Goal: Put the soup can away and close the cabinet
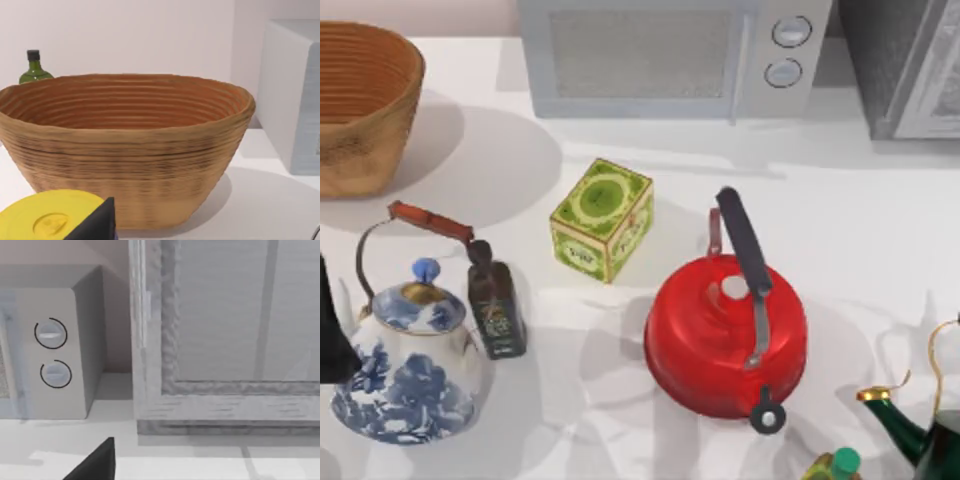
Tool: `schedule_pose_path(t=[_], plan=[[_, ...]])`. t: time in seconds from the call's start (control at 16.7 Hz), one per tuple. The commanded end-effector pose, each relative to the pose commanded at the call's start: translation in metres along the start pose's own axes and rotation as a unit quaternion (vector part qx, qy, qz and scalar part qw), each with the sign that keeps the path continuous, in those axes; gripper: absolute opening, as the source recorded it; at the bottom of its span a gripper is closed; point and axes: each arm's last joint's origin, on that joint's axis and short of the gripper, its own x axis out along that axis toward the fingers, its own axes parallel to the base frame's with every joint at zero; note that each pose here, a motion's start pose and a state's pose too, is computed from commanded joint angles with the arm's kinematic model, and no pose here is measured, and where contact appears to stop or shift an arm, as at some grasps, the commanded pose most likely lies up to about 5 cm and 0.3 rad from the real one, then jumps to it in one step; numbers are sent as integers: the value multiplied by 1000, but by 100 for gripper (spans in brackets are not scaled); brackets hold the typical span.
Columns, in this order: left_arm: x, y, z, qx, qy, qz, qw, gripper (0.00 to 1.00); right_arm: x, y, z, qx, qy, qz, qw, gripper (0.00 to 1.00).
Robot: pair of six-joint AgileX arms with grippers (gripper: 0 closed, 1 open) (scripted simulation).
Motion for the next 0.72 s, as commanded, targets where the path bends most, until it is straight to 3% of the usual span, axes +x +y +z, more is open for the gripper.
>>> schedule_pose_path(t=[0.36,0.72], plan=[[0,0,0,0,0,0,1000,100,26,-23,33,-4,-20,1,1000,100],[0,0,0,0,0,0,1000,100,70,-86,34,-5,-8,0,1000,100]])
